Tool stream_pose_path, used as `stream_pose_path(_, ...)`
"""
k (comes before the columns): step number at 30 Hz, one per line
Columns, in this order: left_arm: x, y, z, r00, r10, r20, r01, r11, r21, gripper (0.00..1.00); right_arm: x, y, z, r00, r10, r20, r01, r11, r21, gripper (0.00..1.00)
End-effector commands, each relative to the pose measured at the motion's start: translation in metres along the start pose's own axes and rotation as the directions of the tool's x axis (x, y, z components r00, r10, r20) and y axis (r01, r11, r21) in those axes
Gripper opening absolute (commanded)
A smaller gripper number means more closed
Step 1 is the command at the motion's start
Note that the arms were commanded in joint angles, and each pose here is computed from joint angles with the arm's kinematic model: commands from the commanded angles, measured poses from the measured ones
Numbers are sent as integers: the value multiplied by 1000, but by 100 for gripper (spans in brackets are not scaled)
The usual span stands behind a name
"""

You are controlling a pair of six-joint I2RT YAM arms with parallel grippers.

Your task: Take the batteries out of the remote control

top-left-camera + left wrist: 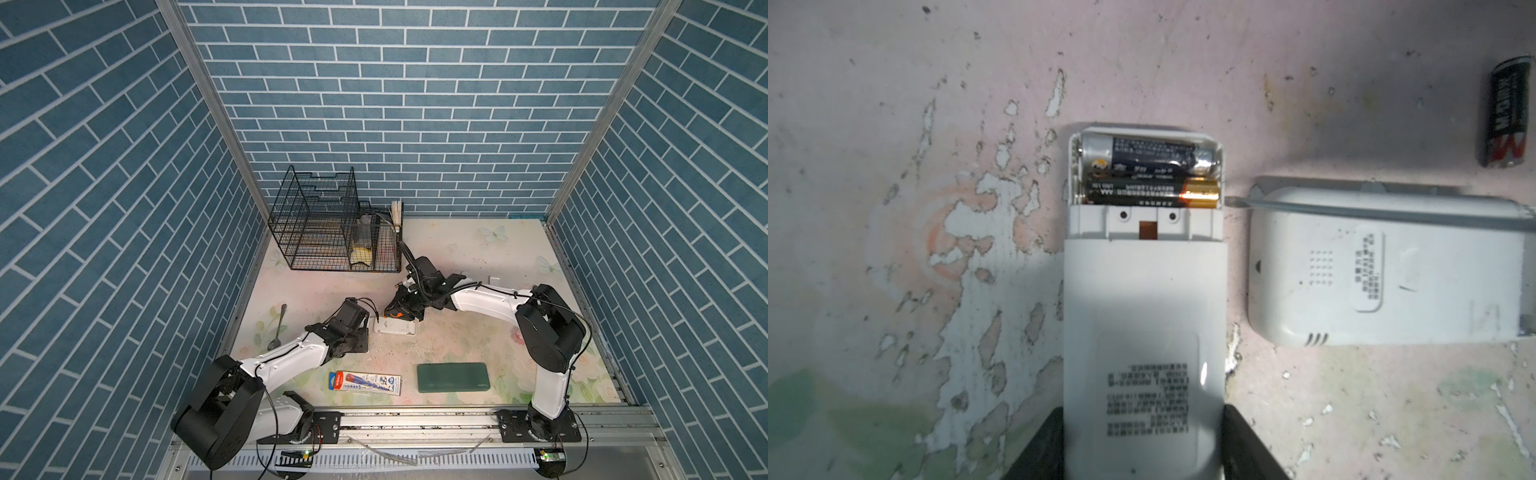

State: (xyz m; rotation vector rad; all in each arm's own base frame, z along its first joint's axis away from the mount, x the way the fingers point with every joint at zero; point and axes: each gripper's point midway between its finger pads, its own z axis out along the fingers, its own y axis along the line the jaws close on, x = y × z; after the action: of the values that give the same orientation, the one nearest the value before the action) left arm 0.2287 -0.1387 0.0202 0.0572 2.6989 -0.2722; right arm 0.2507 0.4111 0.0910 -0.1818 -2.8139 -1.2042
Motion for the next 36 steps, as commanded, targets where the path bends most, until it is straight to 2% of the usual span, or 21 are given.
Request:
stream_pose_path(1,27,1,4,996,16,-92,-14,1000,17,27,1,16,1,999,-34,-3,34,999,-31,0)
stream_pose_path(21,26,1,4,996,13,-92,-12,1000,12,26,2,23,-15,998,-61,21,62,998,-34,0)
stream_pose_path(22,27,3,4,996,12,-92,-11,1000,5,27,3,23,-16,998,-65,21,65,997,-35,0)
stream_pose_path(26,19,6,-2,998,-3,-69,1,1000,-25,46,0,23,-30,996,-86,40,88,995,-56,0)
stream_pose_path(29,-5,3,-22,1000,-24,4,24,999,-24,60,-4,25,-46,992,-109,61,114,990,-88,0)
stream_pose_path(33,-48,-6,-61,983,-121,138,114,992,54,65,-10,33,-70,984,-156,90,166,979,-118,0)
stream_pose_path(36,-78,-17,-96,949,-204,240,174,975,140,67,-21,46,-87,972,-179,151,206,961,-186,0)
